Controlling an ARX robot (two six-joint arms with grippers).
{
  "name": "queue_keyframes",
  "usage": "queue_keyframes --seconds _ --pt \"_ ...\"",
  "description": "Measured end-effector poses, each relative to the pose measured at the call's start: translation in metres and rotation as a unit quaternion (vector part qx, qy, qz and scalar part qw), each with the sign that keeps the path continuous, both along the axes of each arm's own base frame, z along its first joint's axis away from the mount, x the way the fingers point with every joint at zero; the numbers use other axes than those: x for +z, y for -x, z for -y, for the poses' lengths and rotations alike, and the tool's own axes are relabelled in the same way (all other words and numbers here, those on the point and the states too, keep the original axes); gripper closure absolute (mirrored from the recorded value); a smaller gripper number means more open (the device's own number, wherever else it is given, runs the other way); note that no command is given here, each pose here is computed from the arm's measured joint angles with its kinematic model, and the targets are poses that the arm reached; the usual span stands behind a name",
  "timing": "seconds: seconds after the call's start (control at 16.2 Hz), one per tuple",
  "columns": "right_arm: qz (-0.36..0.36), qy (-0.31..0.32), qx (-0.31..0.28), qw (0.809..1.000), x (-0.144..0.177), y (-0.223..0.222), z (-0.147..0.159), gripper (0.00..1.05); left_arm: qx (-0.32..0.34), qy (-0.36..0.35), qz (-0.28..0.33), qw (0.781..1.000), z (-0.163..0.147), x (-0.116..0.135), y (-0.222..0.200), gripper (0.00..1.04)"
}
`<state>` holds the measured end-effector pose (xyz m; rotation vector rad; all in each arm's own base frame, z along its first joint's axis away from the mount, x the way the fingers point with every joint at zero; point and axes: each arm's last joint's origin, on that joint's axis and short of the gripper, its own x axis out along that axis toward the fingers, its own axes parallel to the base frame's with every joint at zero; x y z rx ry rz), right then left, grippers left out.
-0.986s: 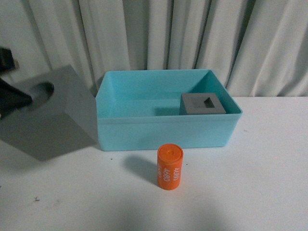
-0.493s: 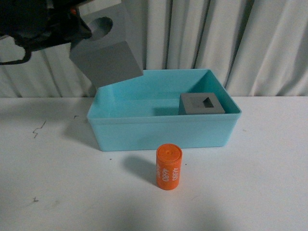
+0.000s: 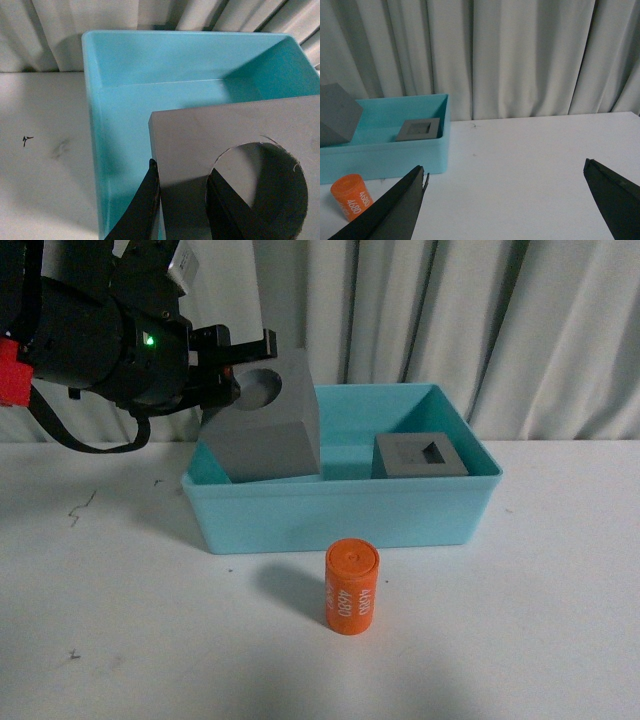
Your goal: Place gray and orange parts in blue box
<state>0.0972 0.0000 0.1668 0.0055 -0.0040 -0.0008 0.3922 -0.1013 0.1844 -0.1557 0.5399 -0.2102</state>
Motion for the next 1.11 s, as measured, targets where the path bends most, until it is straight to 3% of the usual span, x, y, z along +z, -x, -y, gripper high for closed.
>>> queue_keyframes --seconds 0.12,0.18,0.37,0.62,0.86,1.11 --pt "0.0 0.0 0.0 1.0 0.0 0.0 0.0 0.06 0.015 -0.016 -0.011 1.0 -0.011 -0.015 -0.004 0.84" --pt "0.0 0.0 0.0 1.0 0.0 0.0 0.0 0.06 0.022 -0.016 -0.015 1.0 -0.017 -0.019 -0.001 0.58" --pt "0.0 0.0 0.0 1.0 0.0 0.0 0.0 0.06 0.03 0.0 -0.02 0.999 -0.028 -0.014 0.017 0.32" --pt "0.0 0.0 0.0 1.0 0.0 0.0 0.0 0.06 0.053 0.059 -0.02 0.997 -0.053 0.011 0.059 0.07" --pt "0.0 0.0 0.0 1.0 0.0 0.0 0.0 0.06 0.111 0.131 -0.042 0.984 -0.09 0.023 0.133 0.07" --pt "0.0 0.0 0.0 1.0 0.0 0.0 0.0 0.06 0.208 0.173 -0.114 0.956 -0.124 -0.008 0.232 0.07"
